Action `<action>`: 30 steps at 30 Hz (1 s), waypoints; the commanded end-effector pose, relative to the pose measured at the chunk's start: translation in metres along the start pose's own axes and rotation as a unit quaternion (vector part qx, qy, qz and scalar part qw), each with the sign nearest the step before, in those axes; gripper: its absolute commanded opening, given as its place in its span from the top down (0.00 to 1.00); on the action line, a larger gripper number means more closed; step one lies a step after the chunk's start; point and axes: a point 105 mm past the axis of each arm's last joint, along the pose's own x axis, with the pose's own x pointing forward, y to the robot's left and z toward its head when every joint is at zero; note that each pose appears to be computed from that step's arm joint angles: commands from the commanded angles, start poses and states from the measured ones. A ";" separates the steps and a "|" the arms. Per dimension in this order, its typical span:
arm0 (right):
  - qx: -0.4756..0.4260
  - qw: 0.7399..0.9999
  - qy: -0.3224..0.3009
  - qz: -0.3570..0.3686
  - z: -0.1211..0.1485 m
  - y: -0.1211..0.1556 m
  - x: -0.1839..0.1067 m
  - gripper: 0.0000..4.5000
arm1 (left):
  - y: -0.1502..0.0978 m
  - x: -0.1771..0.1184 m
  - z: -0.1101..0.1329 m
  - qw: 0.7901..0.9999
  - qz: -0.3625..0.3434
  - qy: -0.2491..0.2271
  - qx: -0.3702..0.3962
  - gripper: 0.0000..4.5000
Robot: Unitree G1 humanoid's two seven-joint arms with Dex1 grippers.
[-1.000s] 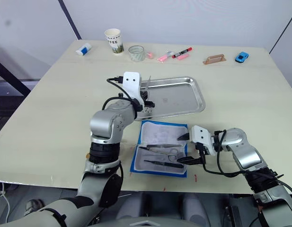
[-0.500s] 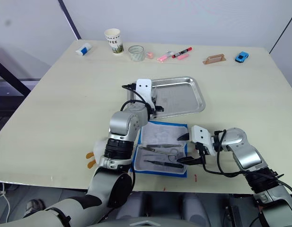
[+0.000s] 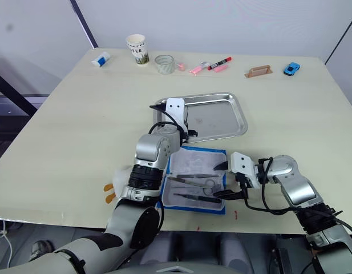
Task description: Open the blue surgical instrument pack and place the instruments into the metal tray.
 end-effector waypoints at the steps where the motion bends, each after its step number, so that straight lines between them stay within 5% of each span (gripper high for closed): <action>1: 0.048 0.998 0.034 0.031 -0.024 0.017 0.005 0.02 | -0.019 -0.004 0.014 0.999 -0.017 -0.026 0.008 0.99; 13: 0.050 0.998 0.034 0.028 -0.023 0.017 0.005 0.02 | -0.022 -0.003 0.012 1.000 -0.017 -0.017 0.013 0.99; 18: 0.050 0.998 0.032 0.028 -0.023 0.017 0.005 0.02 | -0.023 -0.010 0.020 0.999 -0.030 -0.032 0.008 0.55; 24: 0.049 0.998 0.033 0.029 -0.023 0.018 0.004 0.02 | -0.024 -0.022 0.037 0.996 -0.060 -0.067 -0.005 0.55; 30: 0.047 0.998 0.028 0.022 -0.022 0.014 0.003 0.02 | -0.036 -0.047 0.066 0.969 -0.176 -0.171 0.016 0.55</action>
